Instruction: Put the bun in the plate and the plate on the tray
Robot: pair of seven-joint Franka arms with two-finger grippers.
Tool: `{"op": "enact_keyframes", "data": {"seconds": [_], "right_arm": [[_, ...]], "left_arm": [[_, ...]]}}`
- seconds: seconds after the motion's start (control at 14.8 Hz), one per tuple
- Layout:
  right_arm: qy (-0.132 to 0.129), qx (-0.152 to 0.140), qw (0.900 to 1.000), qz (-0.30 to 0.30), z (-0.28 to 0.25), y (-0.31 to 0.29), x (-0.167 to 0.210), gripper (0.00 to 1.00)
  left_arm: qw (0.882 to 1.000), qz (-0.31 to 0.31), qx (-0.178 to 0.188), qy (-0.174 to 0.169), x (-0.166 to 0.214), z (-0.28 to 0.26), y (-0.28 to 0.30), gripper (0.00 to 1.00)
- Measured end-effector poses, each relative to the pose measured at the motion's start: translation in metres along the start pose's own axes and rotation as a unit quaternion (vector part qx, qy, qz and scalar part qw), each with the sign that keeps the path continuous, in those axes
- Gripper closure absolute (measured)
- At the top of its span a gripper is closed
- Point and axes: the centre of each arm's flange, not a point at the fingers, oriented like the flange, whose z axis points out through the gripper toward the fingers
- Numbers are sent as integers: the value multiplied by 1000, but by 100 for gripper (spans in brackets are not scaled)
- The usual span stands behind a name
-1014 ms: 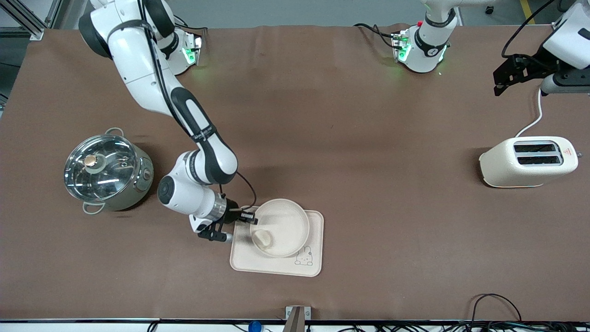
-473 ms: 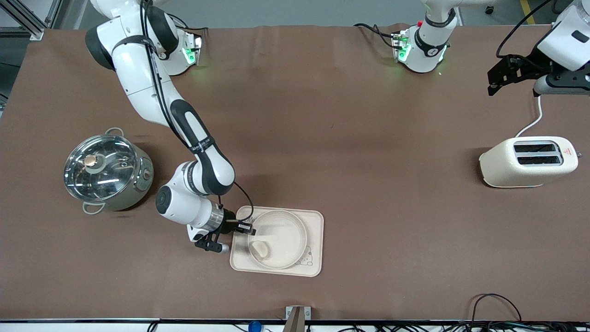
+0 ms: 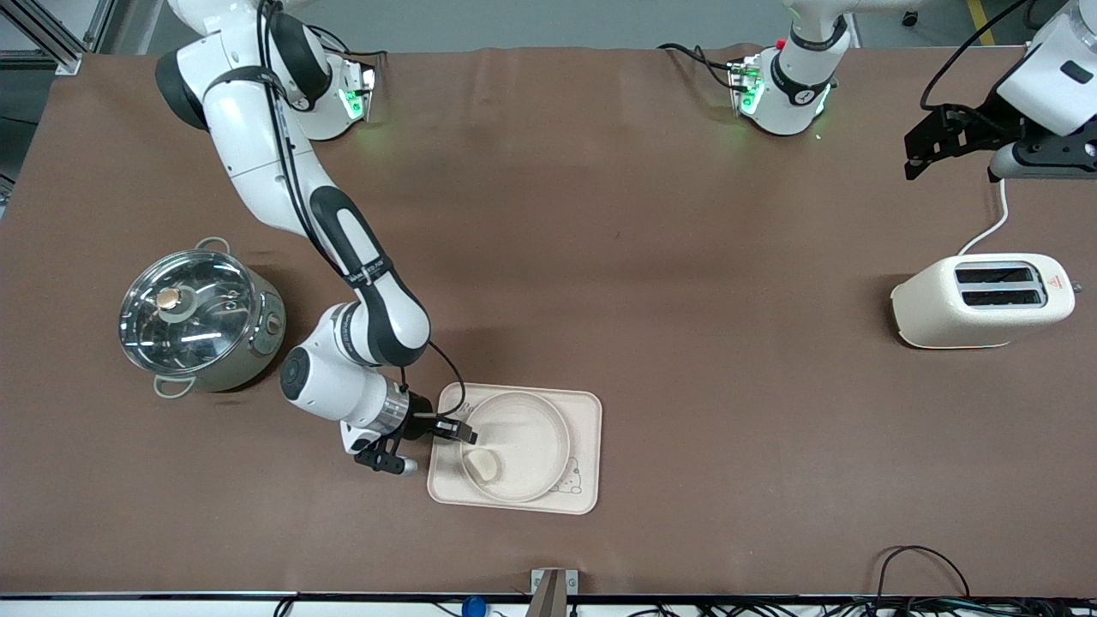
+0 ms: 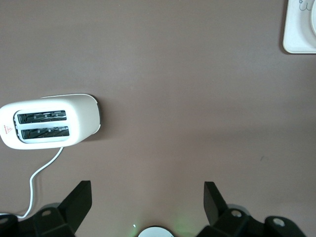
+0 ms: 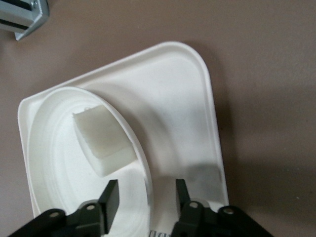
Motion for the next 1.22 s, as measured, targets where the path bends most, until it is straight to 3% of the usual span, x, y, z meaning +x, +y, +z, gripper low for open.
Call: {"op": "enact_keyframes", "data": {"seconds": [0.27, 0.54, 0.68, 1.01, 1.22], "right_arm": [[-25, 8, 1000, -6, -21, -18, -3, 0], [-66, 13, 998, -13, -73, -42, -17, 0], [-74, 3, 997, -20, -111, -45, -22, 0], [-92, -109, 984, -105, -244, -52, -31, 0], [-83, -179, 971, -133, -333, -50, -40, 0]], "left_arm": [[1000, 0, -1, 1, 7, 5, 0, 0], [1000, 0, -2, 5, 8, 2, -1, 0], [1000, -1, -2, 5, 8, 2, -1, 0], [1000, -1, -2, 6, 8, 2, -1, 0], [1000, -2, -2, 6, 8, 1, -2, 0]]}}
